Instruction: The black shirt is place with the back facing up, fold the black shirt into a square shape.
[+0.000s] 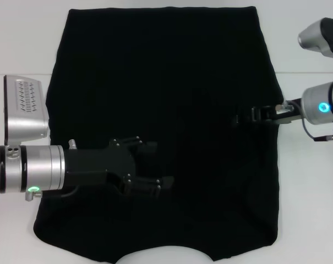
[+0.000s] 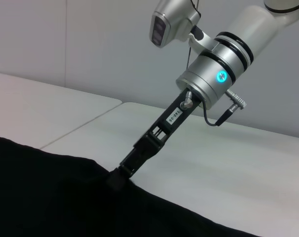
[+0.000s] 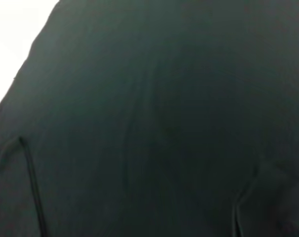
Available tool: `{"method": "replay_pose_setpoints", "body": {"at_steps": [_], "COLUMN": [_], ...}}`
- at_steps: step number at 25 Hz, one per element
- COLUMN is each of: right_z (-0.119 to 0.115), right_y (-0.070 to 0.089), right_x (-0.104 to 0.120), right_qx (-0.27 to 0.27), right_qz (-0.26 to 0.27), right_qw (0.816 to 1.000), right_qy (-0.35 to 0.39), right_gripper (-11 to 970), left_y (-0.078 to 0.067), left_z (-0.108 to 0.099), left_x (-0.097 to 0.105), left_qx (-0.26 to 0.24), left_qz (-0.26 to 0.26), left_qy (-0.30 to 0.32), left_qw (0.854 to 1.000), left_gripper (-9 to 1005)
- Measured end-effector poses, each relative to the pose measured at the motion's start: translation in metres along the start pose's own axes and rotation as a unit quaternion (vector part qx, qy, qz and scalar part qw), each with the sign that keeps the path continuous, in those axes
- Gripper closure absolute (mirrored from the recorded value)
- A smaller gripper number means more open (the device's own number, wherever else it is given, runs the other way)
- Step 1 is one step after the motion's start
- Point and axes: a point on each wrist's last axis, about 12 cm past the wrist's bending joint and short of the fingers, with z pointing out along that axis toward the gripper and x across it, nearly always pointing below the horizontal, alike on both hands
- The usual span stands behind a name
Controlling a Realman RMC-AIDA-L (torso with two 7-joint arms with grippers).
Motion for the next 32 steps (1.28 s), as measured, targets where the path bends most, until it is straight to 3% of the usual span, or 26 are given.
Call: {"method": "replay_pose_setpoints", "body": {"at_steps": [9, 15, 20, 25, 32], "right_z": [0.008, 0.001, -0.007, -0.01, -0.007], "right_y": [0.023, 0.015, 0.012, 0.016, 0.024], "right_x": [-0.013, -0.024, -0.021, -0.002, 0.02], "right_qx": [-0.029, -0.024, -0.064, -0.127, -0.174], "right_qz": [0.002, -0.001, -0.005, -0.067, -0.121], "right_qw": [0.999, 0.997, 0.993, 0.985, 0.973], "right_qy": [-0.031, -0.078, -0.1, -0.098, -0.091], "right_gripper": [415, 414, 415, 416, 418], "left_y": [0.003, 0.009, 0.014, 0.007, -0.015], "left_z": [-0.001, -0.009, -0.031, -0.061, -0.098], "left_x": [0.002, 0.004, 0.002, 0.01, 0.036], "left_qx": [-0.015, -0.045, -0.06, -0.059, -0.093], "left_qz": [-0.003, -0.033, -0.096, -0.139, -0.146], "left_qy": [0.004, -0.007, -0.039, -0.069, -0.012], "left_qw": [1.0, 0.998, 0.993, 0.986, 0.985], "left_gripper": [63, 64, 63, 63, 64]}}
